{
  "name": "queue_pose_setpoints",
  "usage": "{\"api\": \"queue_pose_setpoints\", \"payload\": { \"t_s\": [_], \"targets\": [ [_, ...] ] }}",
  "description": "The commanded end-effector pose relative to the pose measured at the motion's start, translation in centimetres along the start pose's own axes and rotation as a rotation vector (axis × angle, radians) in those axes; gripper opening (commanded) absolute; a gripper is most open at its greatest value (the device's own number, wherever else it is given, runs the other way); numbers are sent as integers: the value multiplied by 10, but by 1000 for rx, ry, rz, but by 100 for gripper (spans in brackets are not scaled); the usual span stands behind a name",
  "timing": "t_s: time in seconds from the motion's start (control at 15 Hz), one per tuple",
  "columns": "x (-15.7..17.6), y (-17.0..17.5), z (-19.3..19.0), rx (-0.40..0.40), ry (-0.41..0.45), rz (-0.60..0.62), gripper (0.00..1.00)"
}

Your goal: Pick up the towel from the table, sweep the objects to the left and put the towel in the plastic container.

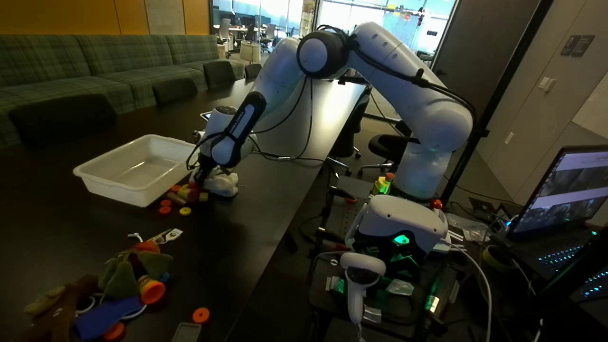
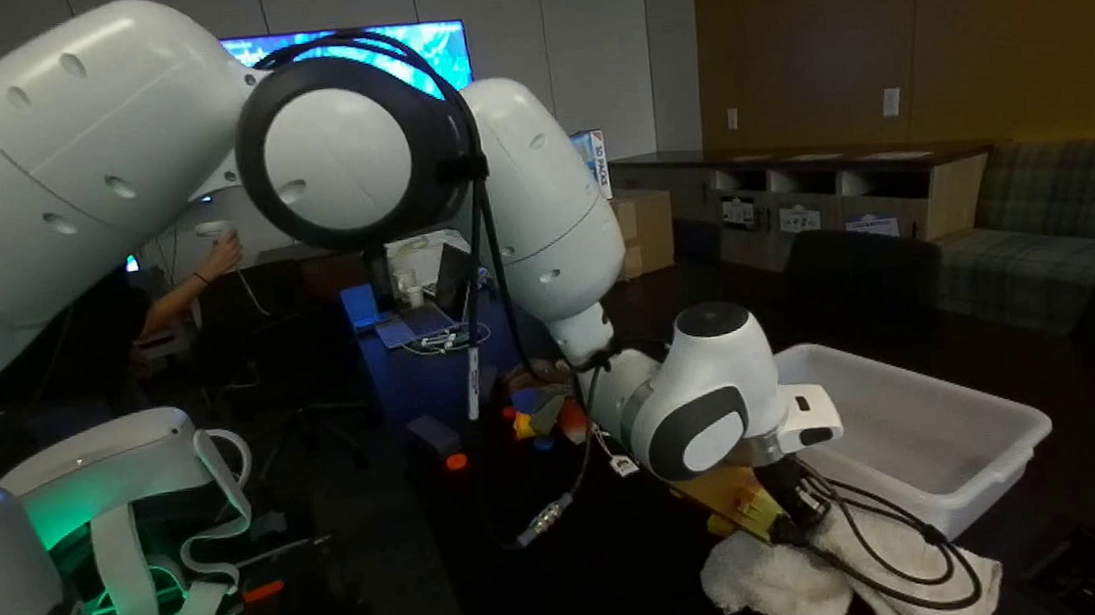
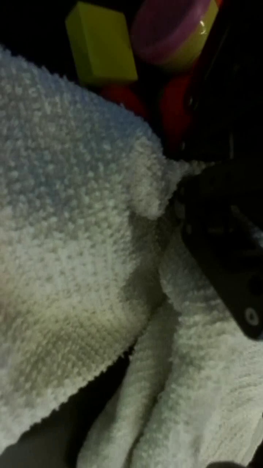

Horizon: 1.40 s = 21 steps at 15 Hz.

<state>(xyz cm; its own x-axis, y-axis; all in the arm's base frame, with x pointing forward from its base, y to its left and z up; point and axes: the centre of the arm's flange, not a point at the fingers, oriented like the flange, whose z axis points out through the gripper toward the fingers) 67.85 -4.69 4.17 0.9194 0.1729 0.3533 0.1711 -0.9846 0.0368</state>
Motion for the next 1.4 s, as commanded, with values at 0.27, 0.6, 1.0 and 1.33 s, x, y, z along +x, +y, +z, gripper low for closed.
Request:
{"api": "queue_pose_setpoints", "payload": {
  "t_s": [0.27, 0.6, 1.0, 1.33],
  "targets": [
    [-59, -136, -35, 87, -55, 74, 6],
    [-76, -224, -45, 129, -111, 142, 6],
    [-100, -297, -80, 206, -131, 96, 6],
    [-100, -272, -126, 219, -83, 87, 6]
  ]
}}
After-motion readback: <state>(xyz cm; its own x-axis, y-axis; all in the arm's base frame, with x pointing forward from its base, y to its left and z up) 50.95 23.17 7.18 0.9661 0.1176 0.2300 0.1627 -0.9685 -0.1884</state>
